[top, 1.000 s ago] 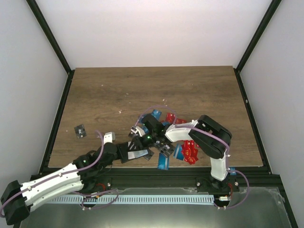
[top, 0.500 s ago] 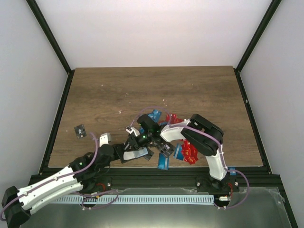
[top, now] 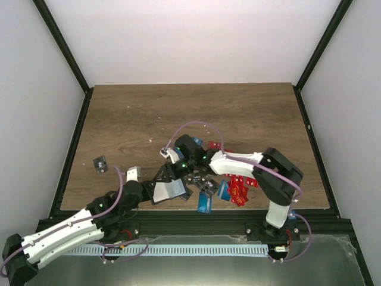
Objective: Put the credit cards into the card holder
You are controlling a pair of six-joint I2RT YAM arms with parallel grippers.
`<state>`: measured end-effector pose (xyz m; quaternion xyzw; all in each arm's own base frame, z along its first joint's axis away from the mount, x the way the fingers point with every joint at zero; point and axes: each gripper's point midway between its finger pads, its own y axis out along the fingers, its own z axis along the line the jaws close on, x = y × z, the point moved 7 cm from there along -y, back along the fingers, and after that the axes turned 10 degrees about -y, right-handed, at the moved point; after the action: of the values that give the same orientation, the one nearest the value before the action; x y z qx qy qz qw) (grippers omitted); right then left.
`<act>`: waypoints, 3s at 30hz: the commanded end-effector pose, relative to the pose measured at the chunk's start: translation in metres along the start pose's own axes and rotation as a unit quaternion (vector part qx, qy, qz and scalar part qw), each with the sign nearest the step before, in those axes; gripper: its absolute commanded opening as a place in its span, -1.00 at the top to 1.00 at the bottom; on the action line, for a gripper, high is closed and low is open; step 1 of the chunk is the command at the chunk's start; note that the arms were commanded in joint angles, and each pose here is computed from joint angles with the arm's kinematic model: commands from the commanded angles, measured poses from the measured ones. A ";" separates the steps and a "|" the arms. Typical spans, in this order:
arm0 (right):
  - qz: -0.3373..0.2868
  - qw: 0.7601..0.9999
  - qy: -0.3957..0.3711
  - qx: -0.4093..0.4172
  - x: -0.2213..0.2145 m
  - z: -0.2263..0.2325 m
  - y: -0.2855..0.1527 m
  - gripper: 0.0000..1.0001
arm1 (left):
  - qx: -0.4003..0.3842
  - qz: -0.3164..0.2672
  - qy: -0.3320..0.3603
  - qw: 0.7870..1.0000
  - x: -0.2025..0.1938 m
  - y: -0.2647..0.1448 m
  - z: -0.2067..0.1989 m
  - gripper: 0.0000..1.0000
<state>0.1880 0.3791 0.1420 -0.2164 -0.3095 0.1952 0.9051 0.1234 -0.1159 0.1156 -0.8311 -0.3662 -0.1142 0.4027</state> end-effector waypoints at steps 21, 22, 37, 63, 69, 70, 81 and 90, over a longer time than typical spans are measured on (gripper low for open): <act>-0.007 0.990 0.046 -0.133 -0.044 -0.042 -0.032 -0.29 | -0.025 0.036 0.019 0.999 -0.009 0.012 -0.014 0.51; -0.006 0.991 0.046 -0.125 -0.044 -0.041 -0.031 -0.29 | -0.024 0.037 0.018 0.999 -0.009 0.013 -0.014 0.51; -0.014 0.999 0.028 -0.038 -0.038 -0.027 -0.022 -0.28 | -0.025 0.034 0.019 0.999 -0.007 0.010 -0.016 0.50; 0.045 0.998 0.020 0.039 -0.030 -0.013 0.054 -0.32 | -0.027 -0.018 -0.034 0.999 0.018 -0.024 -0.018 0.49; 0.053 0.998 0.031 0.005 -0.033 -0.023 0.057 -0.41 | -0.053 -0.014 -0.027 0.998 0.020 -0.027 -0.027 0.49; 0.066 0.997 0.046 -0.007 -0.039 -0.032 0.063 -0.41 | -0.054 -0.014 -0.025 0.998 0.020 -0.027 -0.028 0.49; 0.065 0.996 0.055 -0.035 -0.040 -0.036 0.061 -0.40 | -0.066 -0.011 -0.022 0.998 0.021 -0.030 -0.031 0.49; 0.019 0.998 -0.009 -0.058 0.003 0.011 0.017 -0.47 | -0.080 -0.004 -0.010 0.997 0.020 -0.027 -0.040 0.49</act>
<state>0.1691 0.3968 0.0982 -0.2605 -0.2768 0.2266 0.8968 0.1216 -0.1153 0.1517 -0.8464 -0.3764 -0.1210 0.3568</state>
